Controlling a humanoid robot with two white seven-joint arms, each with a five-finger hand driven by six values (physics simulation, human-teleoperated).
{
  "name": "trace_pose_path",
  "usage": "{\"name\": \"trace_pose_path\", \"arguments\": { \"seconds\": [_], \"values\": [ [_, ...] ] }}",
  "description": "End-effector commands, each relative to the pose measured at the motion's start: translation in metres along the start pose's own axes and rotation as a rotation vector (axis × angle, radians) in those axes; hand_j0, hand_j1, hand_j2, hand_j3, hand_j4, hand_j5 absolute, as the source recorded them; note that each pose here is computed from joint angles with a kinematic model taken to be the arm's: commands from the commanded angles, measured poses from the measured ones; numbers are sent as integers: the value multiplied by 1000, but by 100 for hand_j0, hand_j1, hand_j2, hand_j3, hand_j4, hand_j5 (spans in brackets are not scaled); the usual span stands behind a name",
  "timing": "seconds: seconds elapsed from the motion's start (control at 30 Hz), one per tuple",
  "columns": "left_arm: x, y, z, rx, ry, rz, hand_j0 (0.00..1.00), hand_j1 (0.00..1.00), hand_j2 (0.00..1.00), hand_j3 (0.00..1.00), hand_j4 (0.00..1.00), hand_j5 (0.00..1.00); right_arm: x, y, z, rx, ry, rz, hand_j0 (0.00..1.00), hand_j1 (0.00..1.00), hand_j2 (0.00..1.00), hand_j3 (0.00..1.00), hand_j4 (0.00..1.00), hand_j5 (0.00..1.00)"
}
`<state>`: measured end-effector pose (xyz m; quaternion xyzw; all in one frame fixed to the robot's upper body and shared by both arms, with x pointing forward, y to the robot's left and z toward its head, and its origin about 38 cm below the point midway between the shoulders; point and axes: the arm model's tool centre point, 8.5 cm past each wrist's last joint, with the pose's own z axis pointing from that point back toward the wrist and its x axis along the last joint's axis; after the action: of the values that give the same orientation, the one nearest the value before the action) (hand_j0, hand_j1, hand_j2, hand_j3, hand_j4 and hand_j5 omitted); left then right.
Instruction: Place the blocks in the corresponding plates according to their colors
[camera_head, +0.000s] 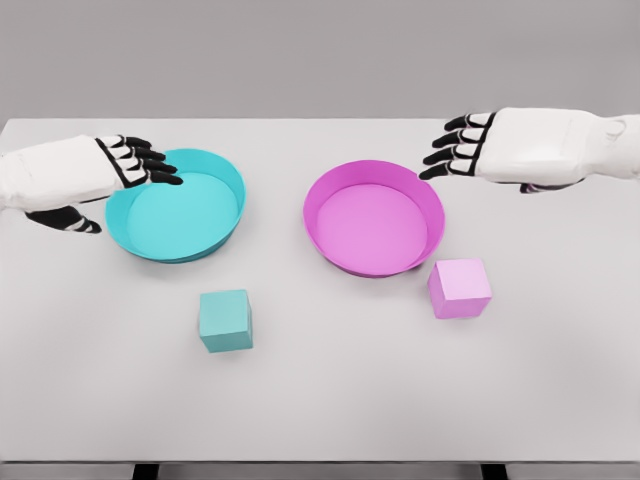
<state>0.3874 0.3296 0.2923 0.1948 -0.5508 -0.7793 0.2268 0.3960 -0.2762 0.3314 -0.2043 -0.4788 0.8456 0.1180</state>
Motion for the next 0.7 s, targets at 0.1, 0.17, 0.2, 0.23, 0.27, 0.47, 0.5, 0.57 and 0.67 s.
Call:
{"name": "trace_pose_path", "arguments": {
  "seconds": [0.1, 0.17, 0.2, 0.23, 0.27, 0.47, 0.5, 0.57, 0.67],
  "values": [
    [50, -39, -63, -192, -287, 123, 100, 100, 100, 100, 100, 100, -1, 12, 9, 42, 14, -21, 100, 100, 100, 100, 100, 100],
    [57, -35, -68, -198, -326, 140, 100, 100, 100, 100, 100, 100, -3, 11, 13, 46, 23, -19, 100, 100, 100, 100, 100, 100],
    [62, -34, -70, -197, -347, 149, 100, 100, 100, 100, 100, 100, -2, 10, 10, 39, 17, -18, 100, 100, 100, 100, 100, 100],
    [71, -30, -71, -204, -384, 145, 100, 100, 100, 100, 100, 100, -1, 9, 7, 33, 9, -18, 100, 100, 100, 100, 100, 100],
    [73, -30, -72, -230, -399, 151, 100, 100, 100, 100, 100, 100, 1, 11, 3, 32, -1, -23, 100, 100, 100, 100, 100, 100],
    [79, -35, -76, -288, -435, 161, 100, 100, 100, 100, 100, 100, 24, 34, -29, 156, -125, -26, 100, 100, 100, 100, 100, 100],
    [81, -41, -76, -303, -440, 171, 100, 100, 100, 100, 100, 100, 23, 35, -29, 163, -126, -23, 100, 100, 100, 100, 100, 100],
    [82, -43, -78, -308, -446, 173, 100, 100, 100, 100, 100, 100, 24, 35, -30, 176, -134, -19, 100, 100, 100, 100, 100, 100],
    [84, -44, -81, -306, -454, 176, 100, 100, 100, 100, 100, 100, 26, 35, -32, 196, -148, -10, 100, 100, 100, 100, 100, 100]
  ]
}}
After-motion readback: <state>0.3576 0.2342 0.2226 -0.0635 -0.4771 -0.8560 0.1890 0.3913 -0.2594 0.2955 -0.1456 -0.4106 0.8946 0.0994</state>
